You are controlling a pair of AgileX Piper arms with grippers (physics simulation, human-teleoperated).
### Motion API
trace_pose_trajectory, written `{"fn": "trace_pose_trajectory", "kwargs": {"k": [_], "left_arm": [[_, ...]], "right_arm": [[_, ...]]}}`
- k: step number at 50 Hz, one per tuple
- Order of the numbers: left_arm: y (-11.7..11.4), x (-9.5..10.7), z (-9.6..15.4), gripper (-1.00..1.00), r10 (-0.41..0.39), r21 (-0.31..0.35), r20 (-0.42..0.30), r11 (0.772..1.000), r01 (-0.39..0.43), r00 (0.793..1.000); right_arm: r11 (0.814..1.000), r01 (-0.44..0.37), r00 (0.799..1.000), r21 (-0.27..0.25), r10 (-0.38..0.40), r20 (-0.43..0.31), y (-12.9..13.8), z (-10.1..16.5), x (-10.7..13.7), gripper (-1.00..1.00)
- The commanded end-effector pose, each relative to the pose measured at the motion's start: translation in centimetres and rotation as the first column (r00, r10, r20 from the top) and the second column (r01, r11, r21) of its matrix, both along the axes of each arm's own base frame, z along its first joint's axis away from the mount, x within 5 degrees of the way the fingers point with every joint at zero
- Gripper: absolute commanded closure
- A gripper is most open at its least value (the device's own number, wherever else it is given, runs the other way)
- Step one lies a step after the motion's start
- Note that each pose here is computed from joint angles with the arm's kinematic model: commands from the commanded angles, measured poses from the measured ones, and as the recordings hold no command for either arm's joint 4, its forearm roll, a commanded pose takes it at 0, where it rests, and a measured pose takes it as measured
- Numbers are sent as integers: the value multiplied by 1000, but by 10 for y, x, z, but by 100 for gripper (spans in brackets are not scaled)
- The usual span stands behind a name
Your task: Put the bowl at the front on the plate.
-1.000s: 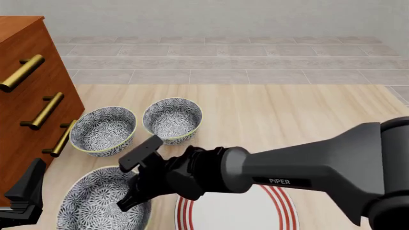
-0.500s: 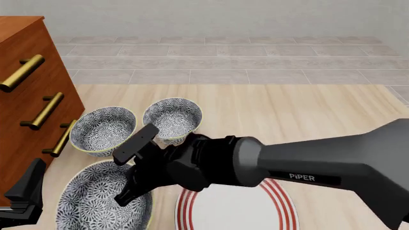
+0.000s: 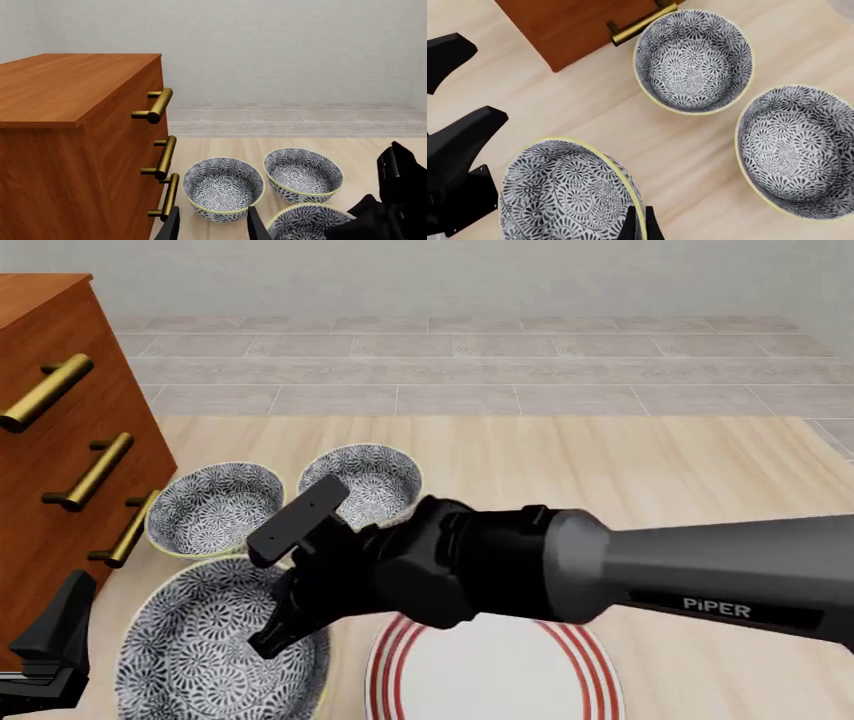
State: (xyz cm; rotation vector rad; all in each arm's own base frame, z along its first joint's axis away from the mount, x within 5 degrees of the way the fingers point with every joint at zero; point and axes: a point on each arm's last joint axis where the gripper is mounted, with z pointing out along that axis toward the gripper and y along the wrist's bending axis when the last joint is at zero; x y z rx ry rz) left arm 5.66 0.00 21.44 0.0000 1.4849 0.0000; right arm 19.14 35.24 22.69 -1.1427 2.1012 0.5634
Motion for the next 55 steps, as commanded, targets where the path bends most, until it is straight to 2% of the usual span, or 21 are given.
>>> {"fn": "trace_pose_trajectory", "kwargs": {"k": [1,31,55], "left_arm": [[0,0,0,-100,0,0,0,1000,0,1000],[0,0,0,-100,0,0,0,1000,0,1000],[0,0,0,-100,0,0,0,1000,0,1000]], "right_arm": [[999,23,1000,24,-23,-2,-13,13,-1,100],[992,112,994,63,-112,-3,-63,32,1,100],[959,270,963,85,-269,-27,-122,30,11,100]]}}
